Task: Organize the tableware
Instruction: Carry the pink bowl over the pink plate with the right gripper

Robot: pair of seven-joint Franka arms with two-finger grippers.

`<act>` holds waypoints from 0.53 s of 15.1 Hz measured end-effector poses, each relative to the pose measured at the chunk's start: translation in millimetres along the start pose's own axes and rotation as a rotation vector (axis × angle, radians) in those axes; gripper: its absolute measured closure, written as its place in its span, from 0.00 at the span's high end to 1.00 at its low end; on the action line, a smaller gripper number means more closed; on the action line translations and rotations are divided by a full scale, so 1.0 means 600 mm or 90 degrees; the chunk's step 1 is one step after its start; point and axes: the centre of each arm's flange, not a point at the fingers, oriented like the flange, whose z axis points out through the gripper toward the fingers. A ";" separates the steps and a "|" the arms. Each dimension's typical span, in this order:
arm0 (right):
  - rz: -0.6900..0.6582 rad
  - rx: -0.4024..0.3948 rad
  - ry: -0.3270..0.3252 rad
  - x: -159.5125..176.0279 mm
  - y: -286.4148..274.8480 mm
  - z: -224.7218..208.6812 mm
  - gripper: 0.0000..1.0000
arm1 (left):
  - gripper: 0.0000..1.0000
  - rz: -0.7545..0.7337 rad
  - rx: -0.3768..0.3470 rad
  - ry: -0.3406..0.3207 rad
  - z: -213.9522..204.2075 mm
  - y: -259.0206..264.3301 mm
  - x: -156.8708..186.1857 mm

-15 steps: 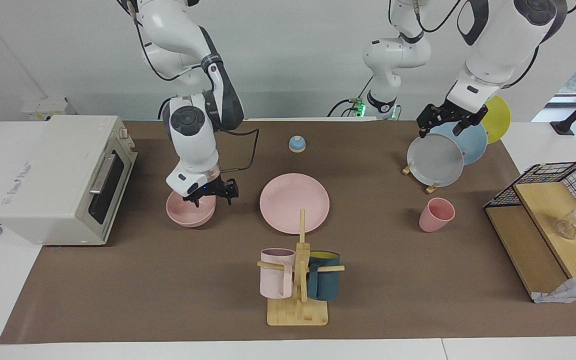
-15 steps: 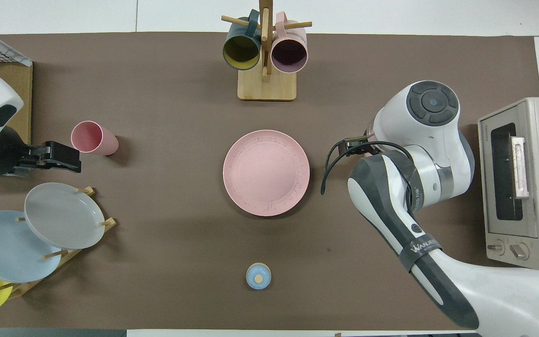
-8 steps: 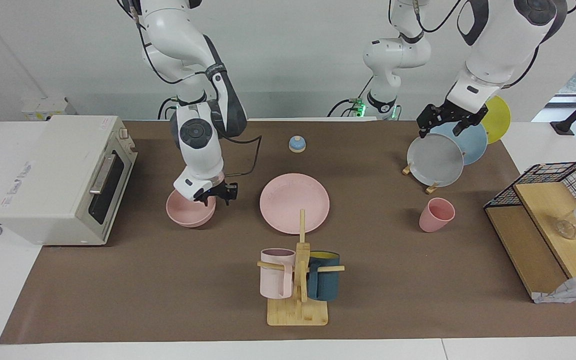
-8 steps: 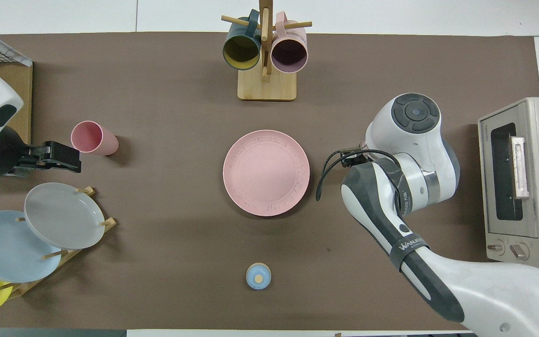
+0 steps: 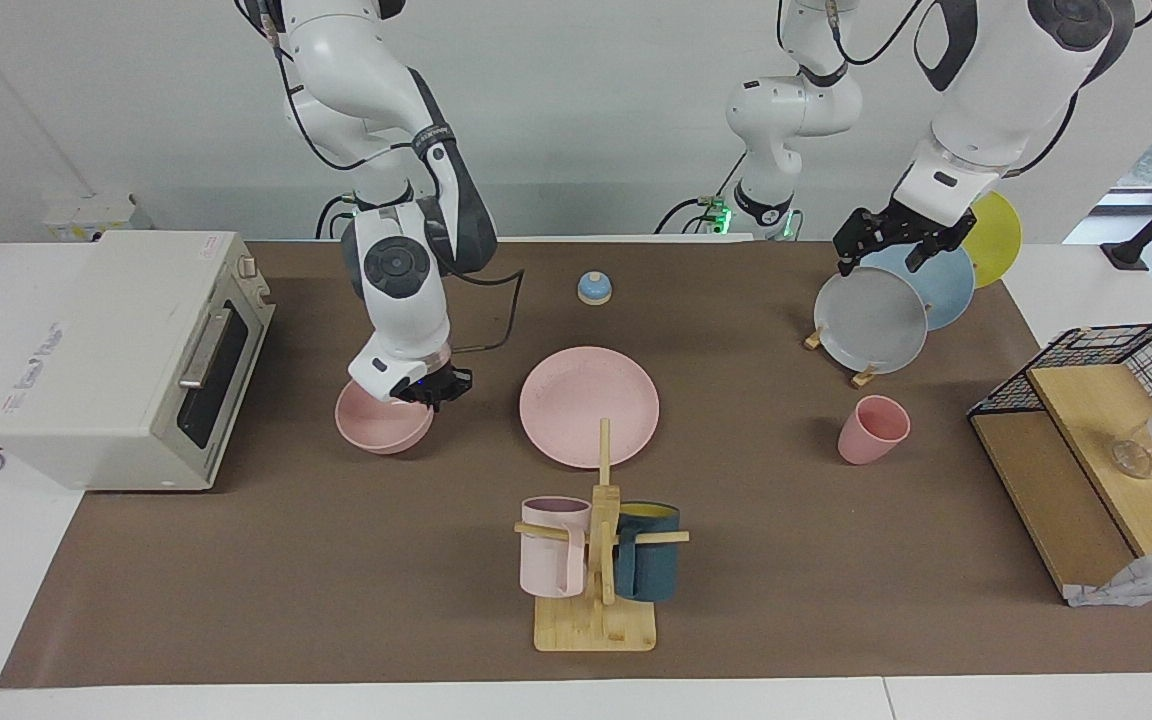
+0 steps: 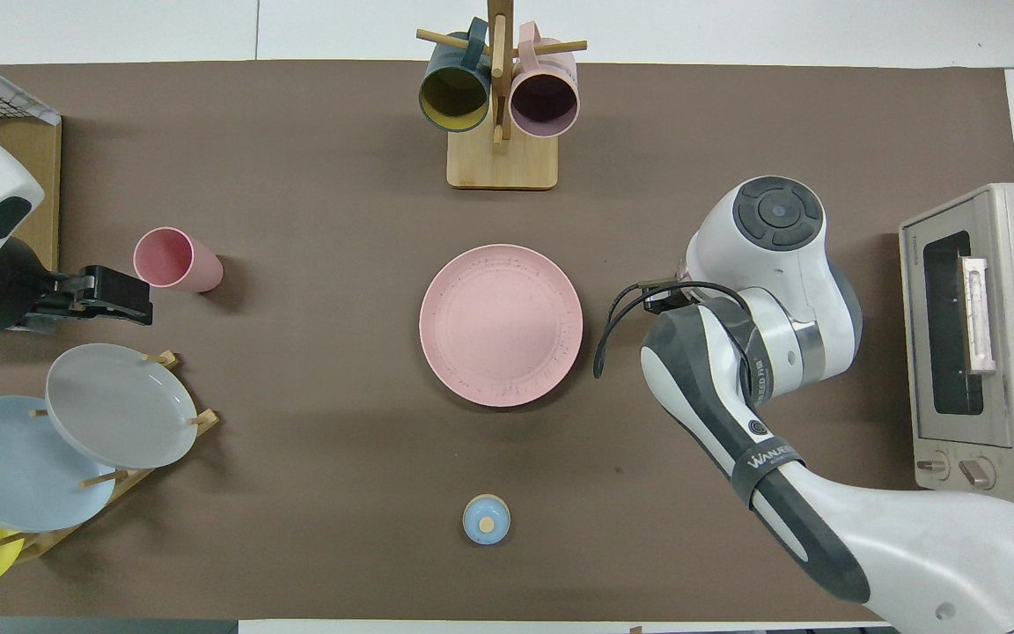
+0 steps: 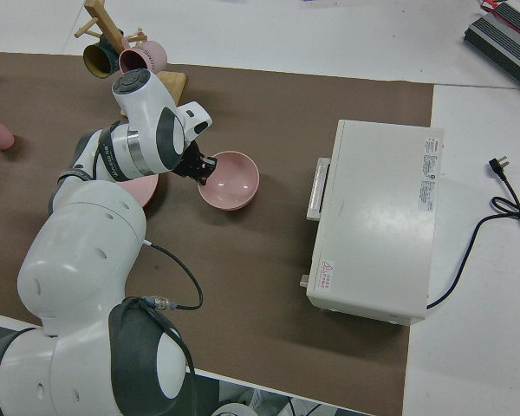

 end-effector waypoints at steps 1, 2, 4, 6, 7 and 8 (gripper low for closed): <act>0.001 -0.003 -0.001 0.005 -0.037 -0.033 0.04 | 1.00 0.000 0.000 0.000 0.000 0.000 0.000; 0.011 -0.005 0.002 0.009 -0.077 -0.062 0.04 | 1.00 0.000 0.000 0.000 0.000 0.000 0.000; 0.025 -0.001 0.013 0.009 -0.168 -0.088 0.04 | 1.00 0.000 0.000 0.000 0.000 0.000 0.000; 0.036 0.006 0.029 0.000 -0.281 -0.087 0.04 | 1.00 -0.001 0.000 0.000 0.000 0.000 0.000; 0.037 0.011 0.041 -0.006 -0.334 -0.082 0.04 | 1.00 -0.001 0.000 0.000 0.000 -0.001 0.000; 0.036 0.020 0.056 -0.009 -0.377 -0.077 0.04 | 1.00 -0.002 0.000 0.000 0.000 -0.002 0.000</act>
